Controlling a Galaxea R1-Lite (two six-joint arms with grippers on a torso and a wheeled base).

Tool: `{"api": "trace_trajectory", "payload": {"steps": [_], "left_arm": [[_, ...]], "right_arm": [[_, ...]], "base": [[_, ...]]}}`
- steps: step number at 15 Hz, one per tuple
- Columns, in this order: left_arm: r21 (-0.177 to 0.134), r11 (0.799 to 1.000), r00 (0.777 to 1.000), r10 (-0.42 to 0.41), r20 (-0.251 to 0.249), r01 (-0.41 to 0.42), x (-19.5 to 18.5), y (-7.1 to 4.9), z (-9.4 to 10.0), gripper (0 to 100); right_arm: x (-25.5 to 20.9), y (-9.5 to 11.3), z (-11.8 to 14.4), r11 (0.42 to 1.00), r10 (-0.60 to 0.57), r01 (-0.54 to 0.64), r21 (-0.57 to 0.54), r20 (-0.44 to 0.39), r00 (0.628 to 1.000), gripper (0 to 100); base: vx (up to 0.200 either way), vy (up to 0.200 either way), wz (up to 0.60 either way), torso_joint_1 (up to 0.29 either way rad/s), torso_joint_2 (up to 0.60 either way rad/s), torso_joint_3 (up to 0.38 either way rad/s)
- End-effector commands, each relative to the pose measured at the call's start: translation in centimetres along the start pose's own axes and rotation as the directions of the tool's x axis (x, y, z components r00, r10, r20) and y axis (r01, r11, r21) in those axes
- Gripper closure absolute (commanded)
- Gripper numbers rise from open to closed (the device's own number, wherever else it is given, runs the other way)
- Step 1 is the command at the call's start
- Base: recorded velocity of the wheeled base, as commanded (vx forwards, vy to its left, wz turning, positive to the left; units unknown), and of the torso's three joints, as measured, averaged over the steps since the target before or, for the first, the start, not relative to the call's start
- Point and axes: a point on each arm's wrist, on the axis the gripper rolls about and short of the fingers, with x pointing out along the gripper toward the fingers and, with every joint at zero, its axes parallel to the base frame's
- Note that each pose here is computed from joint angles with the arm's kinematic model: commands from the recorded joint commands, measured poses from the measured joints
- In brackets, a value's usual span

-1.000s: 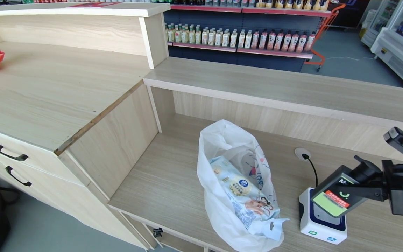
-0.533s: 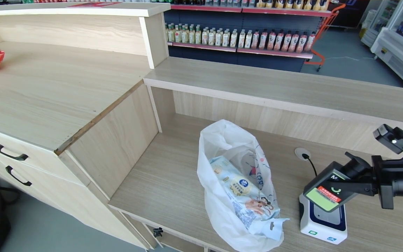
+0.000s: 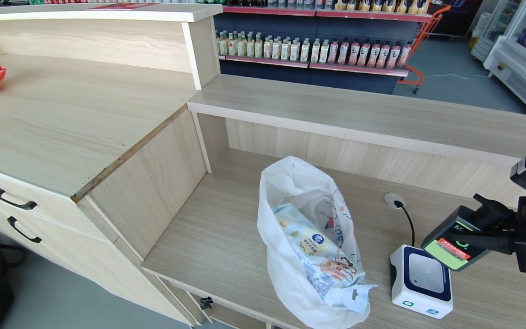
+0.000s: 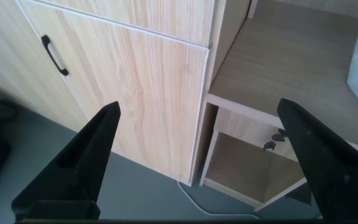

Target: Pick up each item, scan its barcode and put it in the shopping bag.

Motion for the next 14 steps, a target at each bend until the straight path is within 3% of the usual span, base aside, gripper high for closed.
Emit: {"api": "trace_trajectory", "payload": {"steps": [1, 4, 14], "left_arm": [[0.0, 1.0, 1.0, 0.0, 0.001, 0.0, 0.0, 0.0, 0.0, 0], [0.0, 1.0, 1.0, 0.0, 0.001, 0.0, 0.0, 0.0, 0.0, 0], [0.0, 1.0, 1.0, -0.001, 0.001, 0.001, 0.0, 0.0, 0.0, 0]], "right_arm": [[-0.3, 0.2, 0.2, 1.0, -0.009, 0.009, -0.012, 0.008, 1.0, 100], [-0.2, 0.2, 0.0, 1.0, -0.004, 0.004, 0.0, 0.002, 1.0, 100], [2.4, -1.6, -2.4, 0.987, 0.053, -0.043, 0.156, -0.057, 0.997, 100]], "base": [[0.0, 0.0, 0.6, 0.002, 0.0, 0.002], [0.0, 0.0, 0.6, 0.002, 0.0, 0.002], [0.0, 0.0, 0.0, 0.0, 0.0, 0.0]]}}
